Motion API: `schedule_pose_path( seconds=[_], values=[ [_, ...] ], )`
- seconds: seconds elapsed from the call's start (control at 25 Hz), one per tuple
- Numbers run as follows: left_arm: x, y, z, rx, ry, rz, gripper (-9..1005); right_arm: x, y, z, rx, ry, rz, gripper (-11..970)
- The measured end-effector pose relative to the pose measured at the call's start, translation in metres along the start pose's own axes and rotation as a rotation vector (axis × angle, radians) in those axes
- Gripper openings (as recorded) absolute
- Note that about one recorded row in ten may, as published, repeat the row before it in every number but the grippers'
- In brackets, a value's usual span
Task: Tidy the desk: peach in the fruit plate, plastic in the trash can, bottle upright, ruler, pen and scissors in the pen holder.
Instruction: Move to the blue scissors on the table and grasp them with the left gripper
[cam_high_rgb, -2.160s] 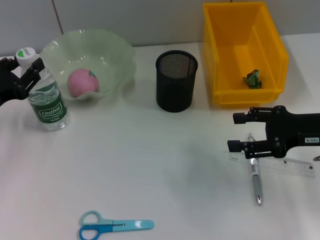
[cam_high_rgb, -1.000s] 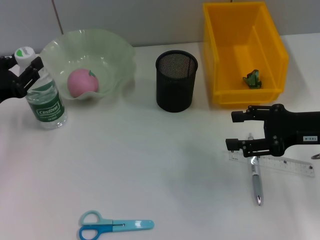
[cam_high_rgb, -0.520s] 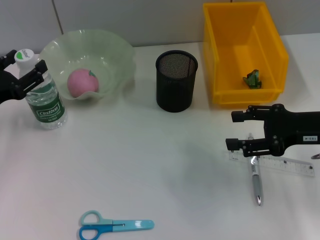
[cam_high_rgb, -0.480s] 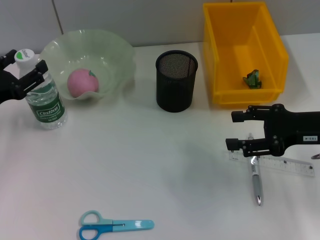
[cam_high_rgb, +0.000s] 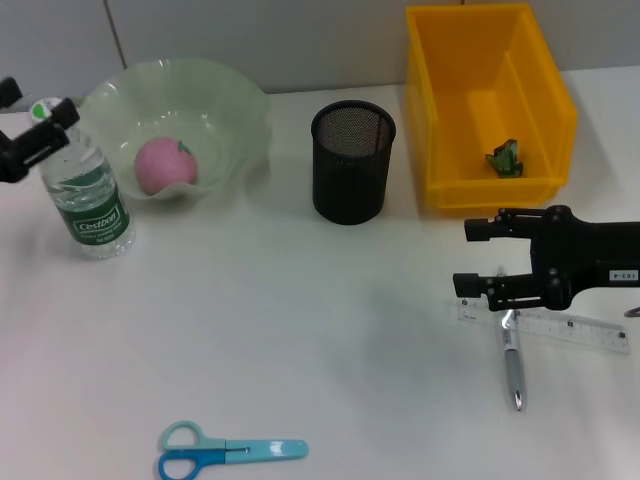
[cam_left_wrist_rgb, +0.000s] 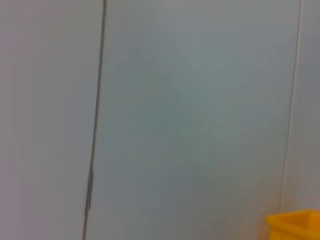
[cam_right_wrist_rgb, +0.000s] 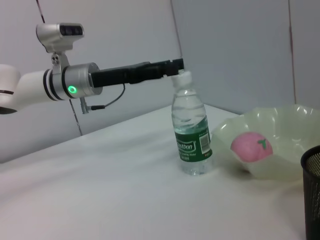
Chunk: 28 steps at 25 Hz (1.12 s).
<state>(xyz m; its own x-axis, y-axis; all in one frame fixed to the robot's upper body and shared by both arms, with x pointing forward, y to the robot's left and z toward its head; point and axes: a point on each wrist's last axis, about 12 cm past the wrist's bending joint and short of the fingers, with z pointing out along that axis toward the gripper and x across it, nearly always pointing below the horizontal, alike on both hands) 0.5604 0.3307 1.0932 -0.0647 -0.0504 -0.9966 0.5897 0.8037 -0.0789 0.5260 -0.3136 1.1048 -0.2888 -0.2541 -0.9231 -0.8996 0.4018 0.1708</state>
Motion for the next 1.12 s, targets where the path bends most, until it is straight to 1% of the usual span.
schedule_pose_path(
  seconds=[0.08,0.12,0.2,0.24,0.28,0.36,0.4,0.44,0.48,0.52,0.56,0.6,0.64,0.68,0.8,0.84,0.88,0.96,1.0,1.04,1.08,1.12],
  values=[
    [-0.004,0.002,-0.002,0.011,0.002,-0.014,842,0.0,0.0,0.0,-0.001,-0.004,0.001,795],
    [-0.017,0.006,-0.008,0.054,0.02,-0.05,842,0.0,0.0,-0.001,-0.001,-0.005,0.001,795],
    [-0.025,0.008,-0.012,0.089,0.034,-0.059,841,0.0,0.0,-0.001,-0.001,-0.005,0.003,795],
    [-0.029,0.008,-0.014,0.11,0.042,-0.063,840,0.0,0.0,-0.001,-0.001,-0.005,0.005,796],
    [-0.038,0.007,-0.019,0.166,0.058,-0.065,839,0.0,0.0,-0.001,-0.001,-0.005,0.005,796],
    [-0.047,0.004,-0.022,0.232,0.088,-0.057,837,0.0,0.0,-0.001,-0.002,-0.005,0.006,796],
    [-0.047,0.004,-0.022,0.232,0.088,-0.057,836,0.0,0.0,-0.001,-0.002,-0.005,0.006,796],
    [-0.052,0.0,-0.024,0.293,0.12,-0.045,835,0.0,0.0,-0.001,-0.002,-0.006,0.007,796],
    [-0.052,0.0,-0.024,0.293,0.12,-0.045,834,0.0,0.0,-0.001,-0.002,-0.006,0.007,796],
    [-0.054,-0.003,-0.024,0.325,0.136,-0.039,833,-0.001,0.0,-0.001,-0.002,-0.006,0.009,796],
    [-0.058,-0.009,-0.024,0.388,0.169,-0.028,831,-0.002,0.0,0.0,-0.004,-0.006,0.011,795],
    [-0.058,-0.009,-0.024,0.388,0.169,-0.028,830,-0.002,0.0,0.0,-0.004,-0.006,0.011,795],
    [-0.06,-0.013,-0.023,0.437,0.196,-0.025,829,-0.002,0.0,0.001,-0.008,-0.004,0.01,795],
    [-0.06,-0.013,-0.023,0.437,0.196,-0.025,828,-0.002,0.0,0.001,-0.013,-0.001,0.009,795],
    [-0.064,-0.021,-0.02,0.524,0.243,-0.035,825,-0.003,0.003,0.001,-0.041,0.008,0.005,794],
    [-0.068,-0.026,-0.017,0.577,0.284,-0.039,824,-0.003,0.005,0.0,-0.058,0.009,0.003,794],
    [-0.068,-0.026,-0.017,0.577,0.284,-0.039,823,-0.003,0.005,0.0,-0.058,0.009,0.003,794],
    [-0.071,-0.032,-0.011,0.62,0.337,-0.033,821,-0.004,0.006,-0.002,-0.077,0.009,0.0,793],
    [-0.072,-0.036,-0.008,0.638,0.368,-0.026,820,-0.004,0.007,-0.004,-0.087,0.01,-0.001,793],
    [-0.076,-0.043,0.001,0.663,0.434,-0.011,819,-0.005,0.008,-0.006,-0.107,0.018,-0.006,793],
    [-0.076,-0.043,0.001,0.663,0.434,-0.011,818,-0.005,0.008,-0.006,-0.107,0.018,-0.006,793],
    [-0.078,-0.047,0.006,0.677,0.478,0.001,817,-0.006,0.009,-0.007,-0.121,0.026,-0.01,792]
  ],
)
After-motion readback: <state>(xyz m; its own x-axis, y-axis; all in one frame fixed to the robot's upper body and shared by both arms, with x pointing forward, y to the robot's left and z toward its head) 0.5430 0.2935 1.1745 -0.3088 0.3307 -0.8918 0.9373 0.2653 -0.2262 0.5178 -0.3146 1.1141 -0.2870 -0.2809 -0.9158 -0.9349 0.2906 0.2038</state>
